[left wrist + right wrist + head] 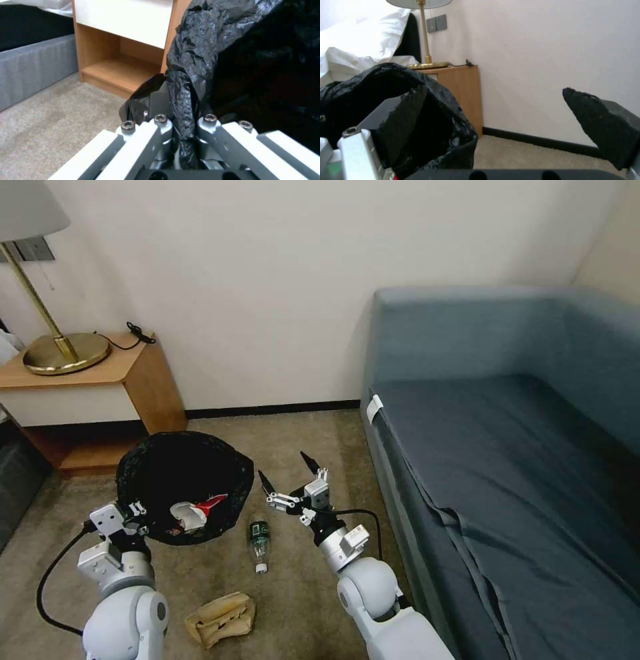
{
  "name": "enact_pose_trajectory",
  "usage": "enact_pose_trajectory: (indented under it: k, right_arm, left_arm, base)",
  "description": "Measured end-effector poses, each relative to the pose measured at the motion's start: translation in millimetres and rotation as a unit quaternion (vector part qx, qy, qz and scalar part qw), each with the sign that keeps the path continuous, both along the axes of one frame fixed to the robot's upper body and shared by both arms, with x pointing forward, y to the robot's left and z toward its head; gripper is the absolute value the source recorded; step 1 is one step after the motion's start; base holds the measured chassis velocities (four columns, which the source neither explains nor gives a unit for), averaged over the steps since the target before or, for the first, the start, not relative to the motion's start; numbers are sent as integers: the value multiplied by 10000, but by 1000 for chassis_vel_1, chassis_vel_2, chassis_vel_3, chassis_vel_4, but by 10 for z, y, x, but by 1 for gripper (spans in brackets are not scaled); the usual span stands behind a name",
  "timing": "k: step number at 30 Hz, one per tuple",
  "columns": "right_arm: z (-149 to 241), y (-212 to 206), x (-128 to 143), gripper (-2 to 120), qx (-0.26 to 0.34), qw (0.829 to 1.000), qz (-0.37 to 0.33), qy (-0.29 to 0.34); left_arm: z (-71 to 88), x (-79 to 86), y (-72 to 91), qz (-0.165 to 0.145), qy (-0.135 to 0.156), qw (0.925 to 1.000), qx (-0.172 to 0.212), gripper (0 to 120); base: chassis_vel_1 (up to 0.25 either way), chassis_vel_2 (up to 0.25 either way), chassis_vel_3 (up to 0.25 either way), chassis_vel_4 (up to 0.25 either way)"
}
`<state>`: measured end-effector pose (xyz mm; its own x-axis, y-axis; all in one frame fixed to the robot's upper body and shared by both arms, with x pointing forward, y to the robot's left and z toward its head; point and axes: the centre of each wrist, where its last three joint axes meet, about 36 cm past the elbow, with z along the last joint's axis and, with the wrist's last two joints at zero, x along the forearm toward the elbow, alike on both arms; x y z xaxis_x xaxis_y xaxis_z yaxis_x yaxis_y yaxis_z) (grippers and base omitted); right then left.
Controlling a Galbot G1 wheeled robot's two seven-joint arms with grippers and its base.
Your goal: Pick up the trash bin, then pick up the garbage on the floor and place it into the trash bin.
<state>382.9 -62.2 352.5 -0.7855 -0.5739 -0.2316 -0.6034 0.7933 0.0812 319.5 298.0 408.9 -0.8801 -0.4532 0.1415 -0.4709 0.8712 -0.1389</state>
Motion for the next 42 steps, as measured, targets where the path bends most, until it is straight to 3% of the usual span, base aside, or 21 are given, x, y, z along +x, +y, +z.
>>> enact_pose_trajectory:
  k: [25, 42]
  right_arm:
    - [84, 95, 160, 100, -474, 9984, 306, -94]
    - [-203, -22, 473, 100, -1647, 9824, 880, 72]
  left_arm:
    - [9, -16, 10, 19, 5, 10000, 26, 4]
    - [137, -103, 127, 191, -144, 9997, 44, 4]
  base:
    - [0, 0, 0, 0]
    - [0, 0, 0, 0]
